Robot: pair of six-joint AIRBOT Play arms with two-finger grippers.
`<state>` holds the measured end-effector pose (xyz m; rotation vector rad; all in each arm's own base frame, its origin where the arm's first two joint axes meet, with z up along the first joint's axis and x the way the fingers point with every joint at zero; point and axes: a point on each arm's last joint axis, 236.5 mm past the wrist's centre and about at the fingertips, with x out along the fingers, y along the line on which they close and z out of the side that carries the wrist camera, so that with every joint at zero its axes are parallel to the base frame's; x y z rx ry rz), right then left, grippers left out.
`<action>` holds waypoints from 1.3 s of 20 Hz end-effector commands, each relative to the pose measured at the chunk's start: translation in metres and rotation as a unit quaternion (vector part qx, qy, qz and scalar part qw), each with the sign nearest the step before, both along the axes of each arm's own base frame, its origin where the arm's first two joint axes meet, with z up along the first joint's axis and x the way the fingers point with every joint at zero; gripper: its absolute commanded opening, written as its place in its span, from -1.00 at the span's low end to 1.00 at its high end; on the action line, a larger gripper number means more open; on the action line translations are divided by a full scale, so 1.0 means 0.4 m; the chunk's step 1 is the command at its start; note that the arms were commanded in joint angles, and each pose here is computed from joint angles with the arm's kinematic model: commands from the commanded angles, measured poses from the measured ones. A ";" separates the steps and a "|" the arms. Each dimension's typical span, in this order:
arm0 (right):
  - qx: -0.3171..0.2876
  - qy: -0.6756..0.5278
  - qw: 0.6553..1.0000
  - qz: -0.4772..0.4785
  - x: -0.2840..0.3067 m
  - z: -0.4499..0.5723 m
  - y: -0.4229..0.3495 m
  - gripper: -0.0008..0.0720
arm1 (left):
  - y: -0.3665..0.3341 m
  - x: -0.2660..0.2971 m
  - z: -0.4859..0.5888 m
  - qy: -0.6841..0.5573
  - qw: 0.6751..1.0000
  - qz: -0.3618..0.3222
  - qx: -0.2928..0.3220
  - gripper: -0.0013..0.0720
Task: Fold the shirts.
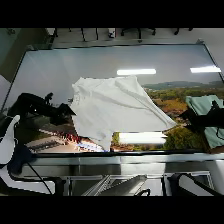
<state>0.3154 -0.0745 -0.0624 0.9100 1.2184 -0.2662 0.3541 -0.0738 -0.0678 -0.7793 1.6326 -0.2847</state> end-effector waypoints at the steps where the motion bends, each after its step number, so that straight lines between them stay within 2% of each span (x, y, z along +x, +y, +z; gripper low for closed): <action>1: -0.055 -0.024 0.996 0.071 0.004 0.027 -0.073 0.92 | -0.029 -0.098 -0.052 0.031 1.000 0.000 0.000 0.95; 4: -0.080 -0.045 0.981 0.172 0.015 0.070 -0.087 0.93 | -0.027 -0.110 -0.061 0.020 1.000 0.010 0.009 0.95; 6: -0.059 -0.034 0.970 0.232 0.007 0.050 -0.057 0.92 | -0.028 -0.110 -0.069 0.014 1.000 0.023 0.011 0.95; 10: 0.008 0.014 0.964 0.266 -0.012 -0.034 -0.023 0.92 | -0.087 -0.130 -0.088 0.019 1.000 0.019 0.000 0.95; 11: 0.024 0.024 0.962 0.271 -0.020 -0.045 -0.015 0.92 | -0.100 -0.135 -0.090 0.018 1.000 0.009 0.003 0.77; 12: 0.030 0.028 0.961 0.272 -0.021 -0.052 -0.014 0.92 | -0.106 -0.133 -0.091 0.014 1.000 0.005 0.006 0.41; 13: 0.031 0.030 0.961 0.272 -0.022 -0.056 -0.014 0.92 | -0.108 -0.126 -0.089 0.009 1.000 0.004 0.008 0.13; 14: 0.031 0.030 0.961 0.272 -0.021 -0.056 -0.013 0.92 | -0.106 -0.108 -0.085 -0.003 1.000 0.005 0.012 -0.30; 15: 0.030 0.028 0.959 0.279 -0.021 -0.057 -0.011 0.92 | -0.101 -0.083 -0.076 -0.022 1.000 0.004 0.016 -0.88; 20: 0.027 0.017 0.937 0.347 -0.024 -0.055 0.038 0.92 | -0.091 -0.010 -0.035 -0.067 0.997 0.007 0.024 -0.92; 24: -0.036 0.056 0.912 0.405 -0.031 -0.105 0.021 0.92 | -0.073 -0.009 -0.023 -0.067 0.997 -0.003 0.029 -0.92; 26: -0.035 0.077 0.909 0.408 -0.046 -0.126 0.016 0.92 | -0.050 -0.011 -0.015 -0.062 0.998 -0.005 0.031 -0.92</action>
